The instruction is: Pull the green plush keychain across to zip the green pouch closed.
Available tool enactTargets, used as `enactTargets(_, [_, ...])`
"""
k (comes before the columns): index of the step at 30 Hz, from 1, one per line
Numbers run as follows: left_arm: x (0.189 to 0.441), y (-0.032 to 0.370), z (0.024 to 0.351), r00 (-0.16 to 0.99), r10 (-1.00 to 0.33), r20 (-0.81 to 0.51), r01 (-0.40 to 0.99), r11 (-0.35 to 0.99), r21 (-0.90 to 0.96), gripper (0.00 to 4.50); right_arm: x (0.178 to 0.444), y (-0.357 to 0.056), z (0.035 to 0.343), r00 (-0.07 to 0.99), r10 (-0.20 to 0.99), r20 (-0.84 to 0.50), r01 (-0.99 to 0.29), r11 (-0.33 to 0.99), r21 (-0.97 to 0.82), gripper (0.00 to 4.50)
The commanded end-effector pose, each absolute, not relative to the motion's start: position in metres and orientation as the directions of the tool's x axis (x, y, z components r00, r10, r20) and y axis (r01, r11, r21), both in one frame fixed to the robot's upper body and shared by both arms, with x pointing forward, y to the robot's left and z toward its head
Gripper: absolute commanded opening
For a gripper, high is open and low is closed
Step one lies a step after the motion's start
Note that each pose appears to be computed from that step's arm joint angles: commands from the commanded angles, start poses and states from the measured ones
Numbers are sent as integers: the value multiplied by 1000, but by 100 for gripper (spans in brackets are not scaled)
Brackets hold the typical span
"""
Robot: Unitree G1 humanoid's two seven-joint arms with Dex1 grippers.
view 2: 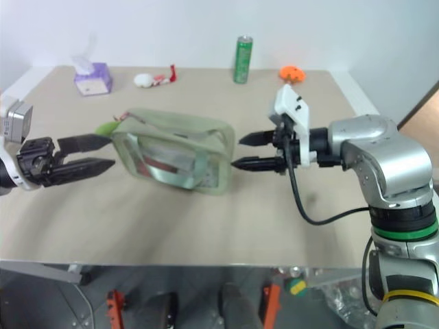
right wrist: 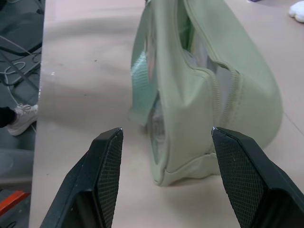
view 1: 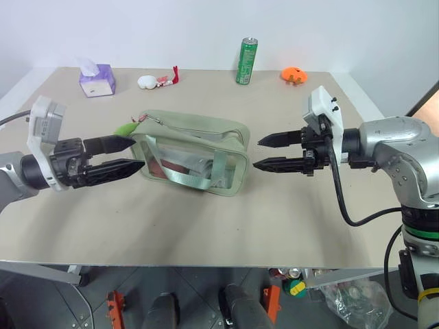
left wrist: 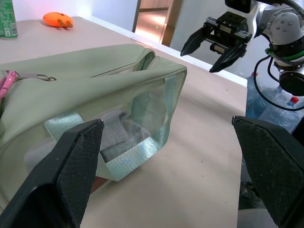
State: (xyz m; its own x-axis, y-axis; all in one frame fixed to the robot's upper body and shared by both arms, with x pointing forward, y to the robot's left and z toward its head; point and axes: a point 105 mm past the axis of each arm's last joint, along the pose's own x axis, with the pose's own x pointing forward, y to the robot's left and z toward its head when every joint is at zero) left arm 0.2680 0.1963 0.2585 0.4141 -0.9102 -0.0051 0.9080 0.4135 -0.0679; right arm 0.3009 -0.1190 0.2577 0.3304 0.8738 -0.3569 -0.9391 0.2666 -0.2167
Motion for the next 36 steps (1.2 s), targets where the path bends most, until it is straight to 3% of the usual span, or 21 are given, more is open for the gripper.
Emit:
enactTargets(1, [268, 193, 266, 397, -918, 7, 917, 397, -30, 450, 299, -111, 260, 333, 875, -352, -933, 251, -258, 304])
enactTargets(13, [271, 183, 269, 366, -930, 25, 930, 366, -17, 450, 328, -96, 244, 397, 838, -374, -905, 288, -314, 304])
enactTargets(16, [272, 182, 269, 365, -931, 27, 931, 364, -18, 450, 332, -92, 244, 403, 843, -355, -899, 294, -324, 233])
enactTargets(21, [273, 184, 269, 383, -923, 39, 924, 382, -16, 450, 333, -90, 241, 404, 848, -343, -897, 294, -330, 51])
enactTargets(23, [274, 187, 271, 398, -916, 52, 917, 398, -17, 450, 332, -91, 240, 403, 849, -342, -897, 293, -331, 1])
enactTargets(28, [279, 212, 297, 471, -852, 228, 881, 468, -67, 450, 320, -92, 236, 344, 868, -358, -907, 208, -366, 1])
enactTargets(31, [279, 229, 294, 527, -823, 212, 849, 522, -85, 450, 297, -105, 225, 218, 877, -429, -929, 52, -366, 1])
enactTargets(36, [279, 243, 282, 577, -801, 160, 817, 567, -108, 450, 305, -125, 224, 227, 862, -453, -925, 46, -377, 1])
